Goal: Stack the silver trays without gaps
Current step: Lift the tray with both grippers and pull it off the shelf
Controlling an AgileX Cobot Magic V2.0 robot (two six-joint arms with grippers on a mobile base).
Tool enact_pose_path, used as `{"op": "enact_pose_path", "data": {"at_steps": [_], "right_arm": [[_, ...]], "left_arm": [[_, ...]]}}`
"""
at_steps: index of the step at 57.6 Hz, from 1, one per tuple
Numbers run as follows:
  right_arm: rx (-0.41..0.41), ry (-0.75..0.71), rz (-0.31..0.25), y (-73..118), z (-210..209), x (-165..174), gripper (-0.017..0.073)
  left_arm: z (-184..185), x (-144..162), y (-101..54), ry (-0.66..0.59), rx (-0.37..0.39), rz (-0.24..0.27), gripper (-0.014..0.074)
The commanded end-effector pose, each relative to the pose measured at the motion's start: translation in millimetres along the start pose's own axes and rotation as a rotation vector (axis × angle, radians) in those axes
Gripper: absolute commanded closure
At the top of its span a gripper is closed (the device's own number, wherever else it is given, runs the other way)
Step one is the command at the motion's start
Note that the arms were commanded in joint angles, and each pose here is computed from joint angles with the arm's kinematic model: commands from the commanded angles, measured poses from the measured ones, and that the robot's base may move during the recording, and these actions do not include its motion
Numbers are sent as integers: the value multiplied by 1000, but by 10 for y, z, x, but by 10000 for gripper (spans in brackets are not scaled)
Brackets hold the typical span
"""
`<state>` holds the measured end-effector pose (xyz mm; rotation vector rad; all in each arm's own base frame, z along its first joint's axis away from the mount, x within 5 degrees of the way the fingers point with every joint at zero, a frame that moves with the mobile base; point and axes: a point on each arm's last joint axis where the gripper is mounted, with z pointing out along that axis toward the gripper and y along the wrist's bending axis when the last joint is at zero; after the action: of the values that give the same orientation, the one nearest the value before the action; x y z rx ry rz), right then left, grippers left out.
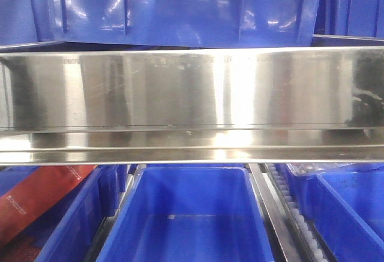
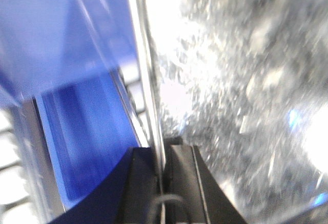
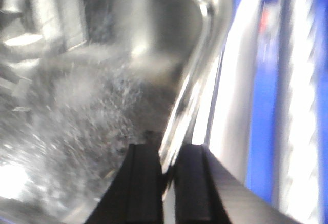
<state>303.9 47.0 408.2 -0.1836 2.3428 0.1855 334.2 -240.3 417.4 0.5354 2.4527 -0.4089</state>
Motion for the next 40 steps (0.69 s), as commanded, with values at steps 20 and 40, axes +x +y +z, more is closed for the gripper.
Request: {"op": "enact_pose_path", "data": {"at_steps": [20, 40], "right_arm": [[-1, -440, -32, 61, -388, -490, 640], [4, -502, -31, 58, -414, -540, 640]], "left_arm": [[-414, -275, -11, -372, -50, 79, 611], [-448, -351, -23, -463, -44, 90, 611]]}}
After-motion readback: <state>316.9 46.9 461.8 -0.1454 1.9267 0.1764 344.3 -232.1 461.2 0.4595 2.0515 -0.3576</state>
